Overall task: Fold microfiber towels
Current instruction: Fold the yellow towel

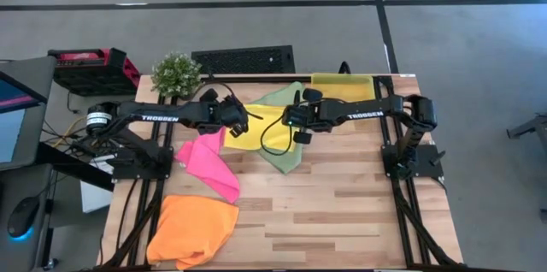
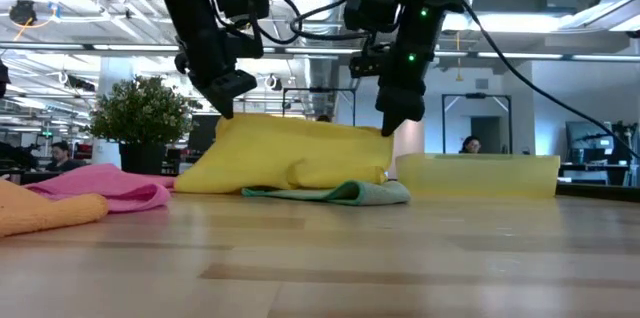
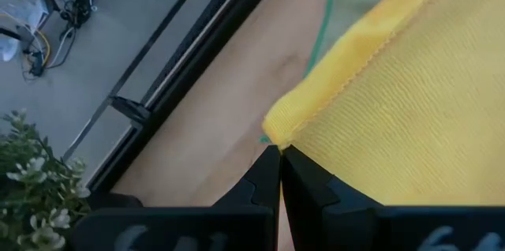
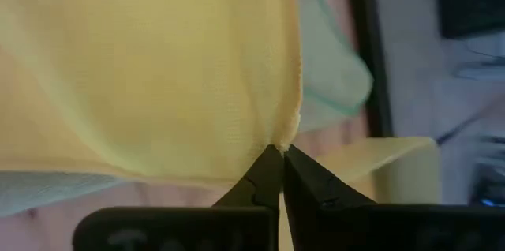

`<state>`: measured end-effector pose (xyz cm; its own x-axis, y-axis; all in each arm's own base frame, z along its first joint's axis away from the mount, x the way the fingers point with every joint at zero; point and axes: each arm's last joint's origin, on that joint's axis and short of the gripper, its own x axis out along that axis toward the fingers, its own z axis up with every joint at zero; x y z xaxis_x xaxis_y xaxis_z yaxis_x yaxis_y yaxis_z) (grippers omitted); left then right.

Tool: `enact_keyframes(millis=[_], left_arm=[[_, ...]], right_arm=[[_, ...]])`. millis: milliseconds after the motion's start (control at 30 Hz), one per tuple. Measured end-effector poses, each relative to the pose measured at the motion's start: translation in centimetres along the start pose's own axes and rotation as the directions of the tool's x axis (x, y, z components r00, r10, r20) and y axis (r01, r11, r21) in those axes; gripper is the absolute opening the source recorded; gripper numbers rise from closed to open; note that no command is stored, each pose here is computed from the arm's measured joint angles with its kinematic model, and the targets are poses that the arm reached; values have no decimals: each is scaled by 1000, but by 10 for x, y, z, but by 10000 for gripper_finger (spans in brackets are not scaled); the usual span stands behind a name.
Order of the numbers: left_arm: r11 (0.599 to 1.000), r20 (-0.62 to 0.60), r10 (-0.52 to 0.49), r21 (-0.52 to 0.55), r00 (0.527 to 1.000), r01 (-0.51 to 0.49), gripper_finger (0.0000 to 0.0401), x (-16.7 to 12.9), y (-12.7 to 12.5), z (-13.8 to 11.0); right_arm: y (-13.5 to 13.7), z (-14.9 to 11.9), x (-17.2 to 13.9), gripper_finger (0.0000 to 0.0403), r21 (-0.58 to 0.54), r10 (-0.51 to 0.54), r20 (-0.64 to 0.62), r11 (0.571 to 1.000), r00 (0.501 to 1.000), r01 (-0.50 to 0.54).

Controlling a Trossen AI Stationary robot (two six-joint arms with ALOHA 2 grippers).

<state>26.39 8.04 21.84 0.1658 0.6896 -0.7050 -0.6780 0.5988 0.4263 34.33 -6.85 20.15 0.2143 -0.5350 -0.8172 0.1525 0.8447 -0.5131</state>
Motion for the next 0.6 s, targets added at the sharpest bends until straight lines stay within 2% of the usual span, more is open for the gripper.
enact_keyframes(millis=[133,233,600], left_arm=[[1000,10,-12,8,1000,12,10,3,2,3],[1000,10,-14,-6,1000,14,32,5,5,5],[1000,9,4,-24,1000,-3,146,11,13,8]], right_arm=[[-3,-1,2,49,-4,18,-9,1000,1000,-18],[-5,-2,3,59,2,16,-13,1000,1000,-16],[-5,-2,3,124,0,15,-10,1000,1000,-15]])
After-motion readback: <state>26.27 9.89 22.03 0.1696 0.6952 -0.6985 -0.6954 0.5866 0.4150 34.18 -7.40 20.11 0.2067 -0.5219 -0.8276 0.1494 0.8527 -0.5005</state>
